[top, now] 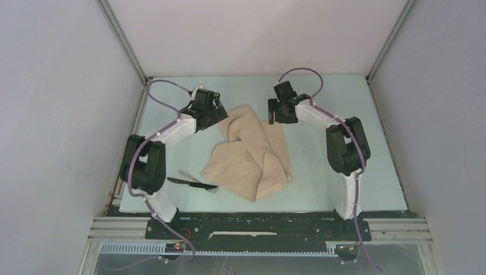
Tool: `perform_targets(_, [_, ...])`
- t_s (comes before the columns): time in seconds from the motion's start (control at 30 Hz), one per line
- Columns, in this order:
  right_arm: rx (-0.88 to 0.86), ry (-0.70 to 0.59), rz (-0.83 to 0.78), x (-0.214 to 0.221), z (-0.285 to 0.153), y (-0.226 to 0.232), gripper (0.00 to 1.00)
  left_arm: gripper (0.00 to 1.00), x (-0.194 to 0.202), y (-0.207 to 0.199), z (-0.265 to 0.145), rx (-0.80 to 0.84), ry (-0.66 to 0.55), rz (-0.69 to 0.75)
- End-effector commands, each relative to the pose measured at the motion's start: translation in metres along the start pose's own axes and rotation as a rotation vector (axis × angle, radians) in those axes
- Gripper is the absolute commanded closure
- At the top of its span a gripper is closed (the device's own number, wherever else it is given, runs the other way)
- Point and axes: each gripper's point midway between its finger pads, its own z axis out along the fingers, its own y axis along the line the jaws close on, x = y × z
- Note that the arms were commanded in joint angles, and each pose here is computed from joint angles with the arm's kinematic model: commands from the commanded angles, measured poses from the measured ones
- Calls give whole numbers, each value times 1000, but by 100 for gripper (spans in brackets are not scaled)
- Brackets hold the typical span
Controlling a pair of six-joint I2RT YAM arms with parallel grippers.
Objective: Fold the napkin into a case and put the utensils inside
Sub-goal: Pick up the crumpled napkin from the center of the board.
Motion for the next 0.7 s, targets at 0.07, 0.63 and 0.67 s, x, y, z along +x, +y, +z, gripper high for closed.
perform_targets(0.07, [69,42,-91,-27,30,-12,21,16,-31,-1,45,-116,-31,35])
perform_targets(0.63, [30,145,-97,-9,66,-6,36,24,16,39,89,-315,164,-209])
perform_targets(0.67, [30,148,-97,-8,67,-6,39,25,17,40,89,-327,164,-220])
